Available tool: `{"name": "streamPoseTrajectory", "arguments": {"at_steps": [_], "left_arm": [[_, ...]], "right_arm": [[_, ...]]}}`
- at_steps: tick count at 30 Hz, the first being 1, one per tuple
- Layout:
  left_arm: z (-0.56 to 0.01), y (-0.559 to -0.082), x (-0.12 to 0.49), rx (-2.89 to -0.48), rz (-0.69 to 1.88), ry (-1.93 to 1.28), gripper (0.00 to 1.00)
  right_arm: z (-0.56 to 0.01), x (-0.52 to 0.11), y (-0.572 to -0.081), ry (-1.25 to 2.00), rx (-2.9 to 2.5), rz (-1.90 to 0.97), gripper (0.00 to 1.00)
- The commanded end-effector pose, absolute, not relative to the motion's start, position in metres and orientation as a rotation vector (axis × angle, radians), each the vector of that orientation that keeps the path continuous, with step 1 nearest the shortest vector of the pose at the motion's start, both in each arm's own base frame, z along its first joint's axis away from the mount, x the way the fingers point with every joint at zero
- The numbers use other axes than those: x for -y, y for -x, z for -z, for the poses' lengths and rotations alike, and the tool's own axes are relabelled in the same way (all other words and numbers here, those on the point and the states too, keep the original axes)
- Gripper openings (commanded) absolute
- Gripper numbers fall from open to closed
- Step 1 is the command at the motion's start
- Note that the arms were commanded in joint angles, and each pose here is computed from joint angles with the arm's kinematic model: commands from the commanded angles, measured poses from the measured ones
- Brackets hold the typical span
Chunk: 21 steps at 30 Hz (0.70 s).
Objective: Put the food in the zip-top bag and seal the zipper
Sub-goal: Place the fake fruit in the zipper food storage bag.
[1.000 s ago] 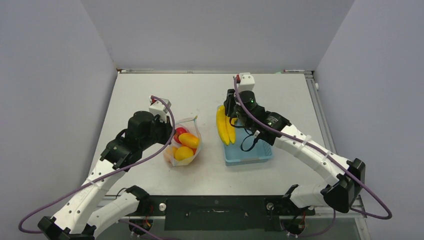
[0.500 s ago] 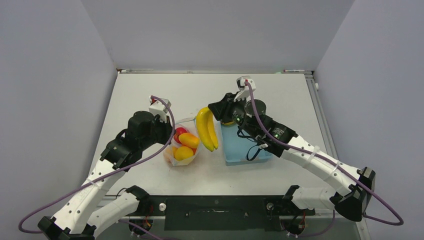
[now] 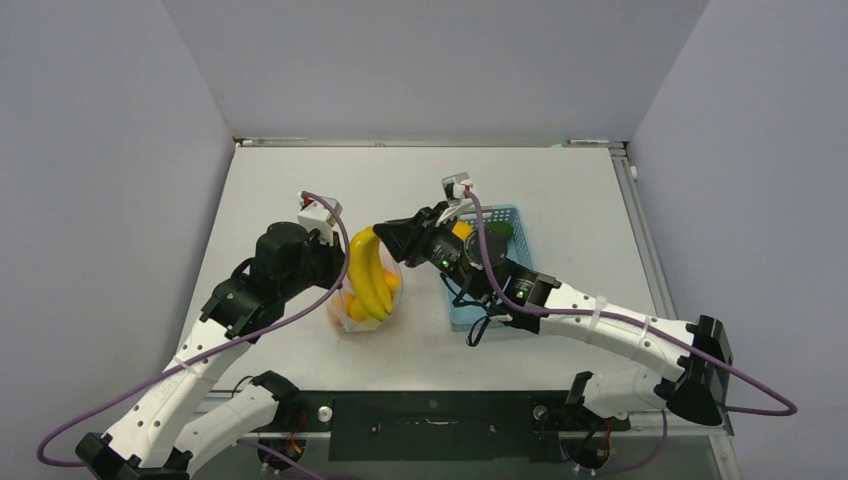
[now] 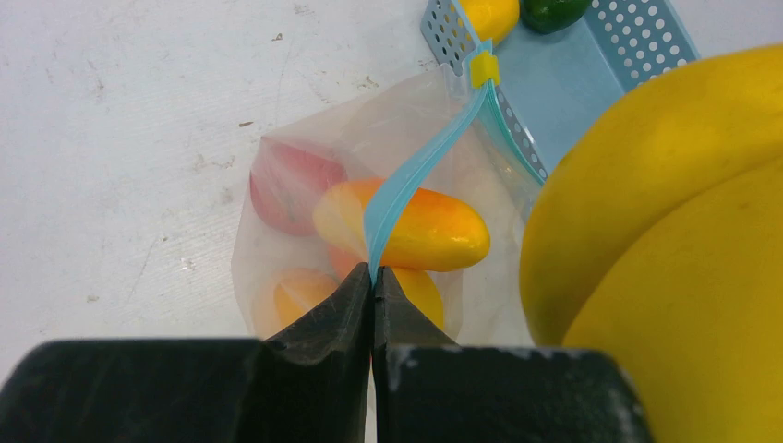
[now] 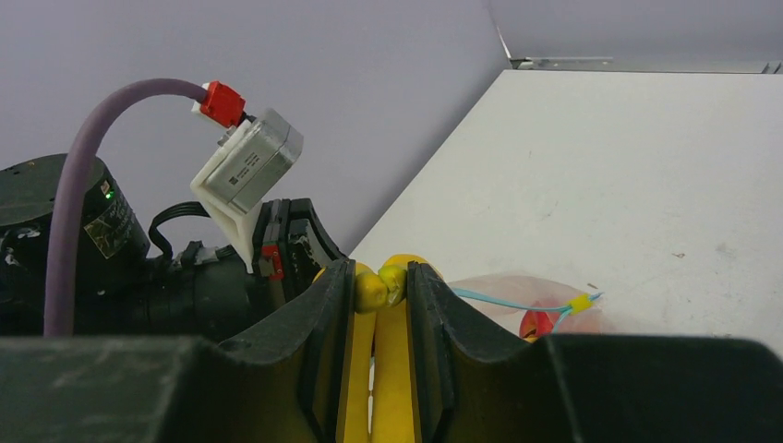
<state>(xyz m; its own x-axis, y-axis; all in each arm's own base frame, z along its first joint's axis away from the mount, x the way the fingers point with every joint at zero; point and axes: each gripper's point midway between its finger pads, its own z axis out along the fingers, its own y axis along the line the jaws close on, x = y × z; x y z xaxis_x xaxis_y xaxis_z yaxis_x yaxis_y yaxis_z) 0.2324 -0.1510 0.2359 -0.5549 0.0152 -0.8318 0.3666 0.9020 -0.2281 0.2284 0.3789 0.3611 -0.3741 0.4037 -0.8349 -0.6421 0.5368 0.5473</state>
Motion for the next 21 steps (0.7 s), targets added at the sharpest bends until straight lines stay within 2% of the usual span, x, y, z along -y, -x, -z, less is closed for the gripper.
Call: {"name": "streamPoseTrajectory", "arguments": {"at_steps": [1,21], "left_arm": [[-0.255,-0.238,0.154,-2.041,0.499,-0.264,0.0],[-0.256,-0.238,0.154,-2.038,0.5,-0.259,0.0]], "right_arm": [[-0.377,-0.383,-0.233,0.12,-1.485,-1.113,0.05],[-0.323,-0.38,-0.228,0.022,-1.447,-1.006,0.05]]}}
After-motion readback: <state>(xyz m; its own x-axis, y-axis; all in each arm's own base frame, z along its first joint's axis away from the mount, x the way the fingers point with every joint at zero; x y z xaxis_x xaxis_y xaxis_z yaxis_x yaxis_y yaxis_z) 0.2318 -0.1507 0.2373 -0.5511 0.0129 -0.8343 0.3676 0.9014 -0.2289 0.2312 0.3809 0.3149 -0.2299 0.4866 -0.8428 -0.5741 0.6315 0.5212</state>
